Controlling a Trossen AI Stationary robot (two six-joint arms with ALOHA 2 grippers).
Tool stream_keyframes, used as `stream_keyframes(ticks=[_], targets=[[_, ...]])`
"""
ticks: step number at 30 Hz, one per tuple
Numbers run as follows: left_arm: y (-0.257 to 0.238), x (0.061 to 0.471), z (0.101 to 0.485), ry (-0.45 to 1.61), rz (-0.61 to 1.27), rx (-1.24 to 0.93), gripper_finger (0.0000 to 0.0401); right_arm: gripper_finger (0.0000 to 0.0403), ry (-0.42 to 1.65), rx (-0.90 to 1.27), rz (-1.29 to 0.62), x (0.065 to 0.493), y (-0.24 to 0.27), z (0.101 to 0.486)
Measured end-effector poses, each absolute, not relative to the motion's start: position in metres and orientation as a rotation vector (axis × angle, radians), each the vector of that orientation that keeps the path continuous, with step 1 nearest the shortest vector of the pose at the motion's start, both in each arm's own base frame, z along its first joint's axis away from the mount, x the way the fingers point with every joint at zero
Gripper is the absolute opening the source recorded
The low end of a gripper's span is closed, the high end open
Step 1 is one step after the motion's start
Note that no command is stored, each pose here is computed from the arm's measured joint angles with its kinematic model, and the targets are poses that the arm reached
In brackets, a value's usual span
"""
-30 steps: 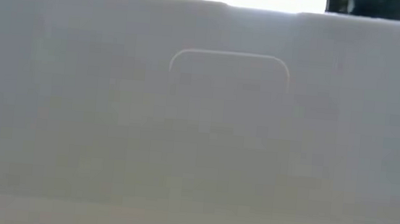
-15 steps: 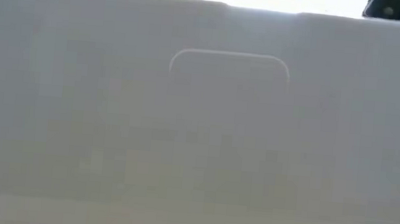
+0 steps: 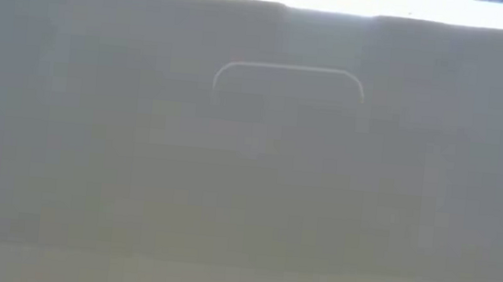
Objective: Pick & Place First Aid Supplies
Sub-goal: Put the blue alcohol pad into the top gray bin
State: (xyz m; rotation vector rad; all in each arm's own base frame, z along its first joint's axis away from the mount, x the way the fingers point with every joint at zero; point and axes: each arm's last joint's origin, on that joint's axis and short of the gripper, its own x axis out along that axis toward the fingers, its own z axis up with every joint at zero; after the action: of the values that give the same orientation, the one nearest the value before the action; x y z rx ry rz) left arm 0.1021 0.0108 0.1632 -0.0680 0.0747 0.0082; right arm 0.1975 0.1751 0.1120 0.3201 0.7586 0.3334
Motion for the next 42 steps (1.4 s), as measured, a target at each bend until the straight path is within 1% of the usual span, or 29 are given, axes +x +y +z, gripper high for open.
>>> stream_keyframes(ticks=[3, 7, 12, 18, 28, 32, 40, 42], targets=[[0.011, 0.102, 0.163, 0.074, 0.008, -0.068, 0.012, 0.0137, 0.716, 0.227, 0.362, 0.205, 0.185, 0.115], [0.011, 0.102, 0.163, 0.075, 0.008, -0.068, 0.012, 0.0128, 0.71, 0.139, 0.336, 0.21, 0.188, 0.111], [0.011, 0.102, 0.163, 0.074, 0.008, -0.068, 0.012, 0.0126, 0.73, 0.097, 0.285, 0.209, 0.185, 0.104], [0.011, 0.102, 0.163, 0.074, 0.008, -0.068, 0.012, 0.0126, 0.765, 0.046, 0.313, 0.208, 0.185, 0.1], [0.011, 0.102, 0.163, 0.075, 0.008, -0.068, 0.012, 0.0122, 0.758, -0.007, 0.304, 0.21, 0.184, 0.093], [0.011, 0.102, 0.163, 0.074, 0.008, -0.068, 0.012, 0.0097, 0.759, -0.011, 0.293, 0.21, 0.183, 0.092], [0.011, 0.102, 0.163, 0.075, 0.008, -0.068, 0.012, 0.0009, 0.794, 0.014, 0.267, 0.215, 0.175, 0.09], [0.011, 0.102, 0.163, 0.075, 0.008, -0.068, 0.012, 0.0005, 0.797, 0.017, 0.259, 0.217, 0.173, 0.09]])
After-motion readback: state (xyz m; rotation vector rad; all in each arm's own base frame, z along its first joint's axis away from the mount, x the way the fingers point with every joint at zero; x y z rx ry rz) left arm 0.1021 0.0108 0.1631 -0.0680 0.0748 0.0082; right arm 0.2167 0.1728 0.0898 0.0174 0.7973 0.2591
